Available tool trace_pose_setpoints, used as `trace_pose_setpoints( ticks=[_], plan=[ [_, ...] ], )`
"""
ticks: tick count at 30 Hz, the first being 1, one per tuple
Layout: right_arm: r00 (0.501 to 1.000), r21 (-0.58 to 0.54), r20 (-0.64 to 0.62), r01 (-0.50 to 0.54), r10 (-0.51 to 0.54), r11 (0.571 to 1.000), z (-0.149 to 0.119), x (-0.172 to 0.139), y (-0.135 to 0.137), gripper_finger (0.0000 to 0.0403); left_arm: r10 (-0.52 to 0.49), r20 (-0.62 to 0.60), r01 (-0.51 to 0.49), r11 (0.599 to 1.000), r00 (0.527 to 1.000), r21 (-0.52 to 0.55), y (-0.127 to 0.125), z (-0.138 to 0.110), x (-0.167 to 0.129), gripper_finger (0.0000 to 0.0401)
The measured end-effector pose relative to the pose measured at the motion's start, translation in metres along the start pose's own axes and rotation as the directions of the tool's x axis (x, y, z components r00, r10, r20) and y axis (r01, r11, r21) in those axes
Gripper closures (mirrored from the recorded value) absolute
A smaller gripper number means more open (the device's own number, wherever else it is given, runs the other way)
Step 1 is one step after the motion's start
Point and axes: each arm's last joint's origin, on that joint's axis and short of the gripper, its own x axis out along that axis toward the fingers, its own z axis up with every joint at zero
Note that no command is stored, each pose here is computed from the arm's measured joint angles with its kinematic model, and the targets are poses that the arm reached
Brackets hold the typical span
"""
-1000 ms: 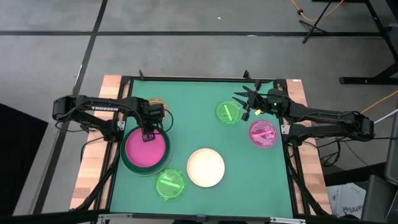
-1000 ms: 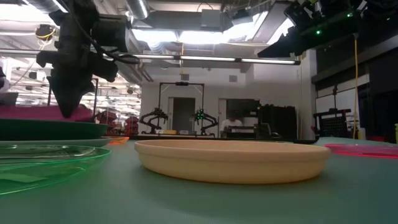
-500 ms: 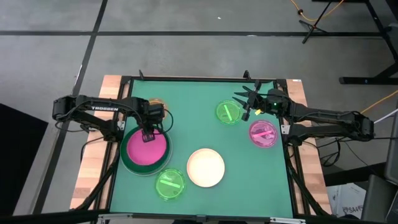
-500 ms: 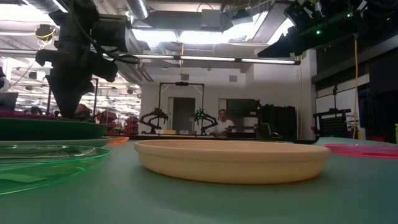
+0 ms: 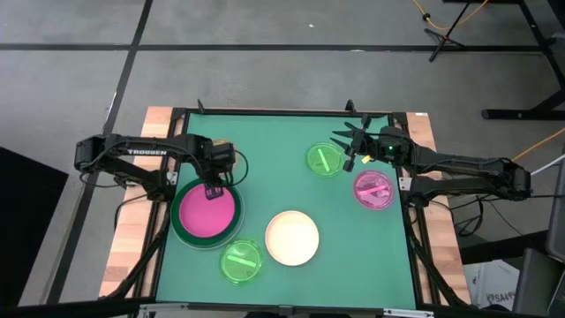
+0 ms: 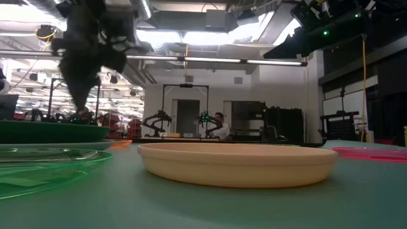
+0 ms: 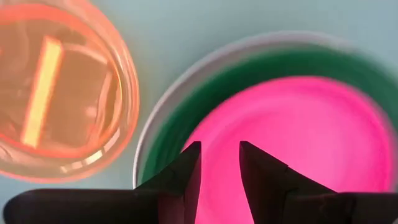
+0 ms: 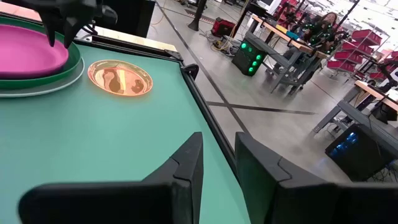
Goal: Stack plastic plates
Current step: Stack the light orange plate on top of the pink plate
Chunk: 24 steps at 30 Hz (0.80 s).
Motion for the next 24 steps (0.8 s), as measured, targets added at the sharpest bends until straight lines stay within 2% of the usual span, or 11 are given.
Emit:
trace_pose_setpoints(
  ticks=[4, 8, 16, 20, 24],
  plan=[
    [1.0, 0.0, 0.0, 0.0, 0.0, 1.0, 0.0, 0.0, 0.0, 0.032, -0.014, 0.113, 0.013, 1.0, 0.993, 0.009, -0.004, 0.015, -0.018, 0.0299],
    [1.0, 0.0, 0.0, 0.0, 0.0, 1.0, 0.0, 0.0, 0.0, 0.032, -0.043, 0.257, 0.04, 0.999, 0.965, 0.019, -0.008, 0.031, -0.034, 0.0299],
    [1.0, 0.0, 0.0, 0.0, 0.0, 1.0, 0.0, 0.0, 0.0, 0.032, -0.106, 0.538, 0.157, 0.986, 0.836, -0.049, -0.015, 0.06, -0.053, 0.0299],
    [1.0, 0.0, 0.0, 0.0, 0.0, 1.0, 0.0, 0.0, 0.0, 0.032, -0.127, 0.617, 0.221, 0.972, 0.777, -0.077, -0.018, 0.067, -0.059, 0.0299],
    [1.0, 0.0, 0.0, 0.0, 0.0, 1.0, 0.0, 0.0, 0.0, 0.032, -0.145, 0.661, 0.264, 0.961, 0.736, -0.083, -0.023, 0.071, -0.063, 0.0299]
  ],
)
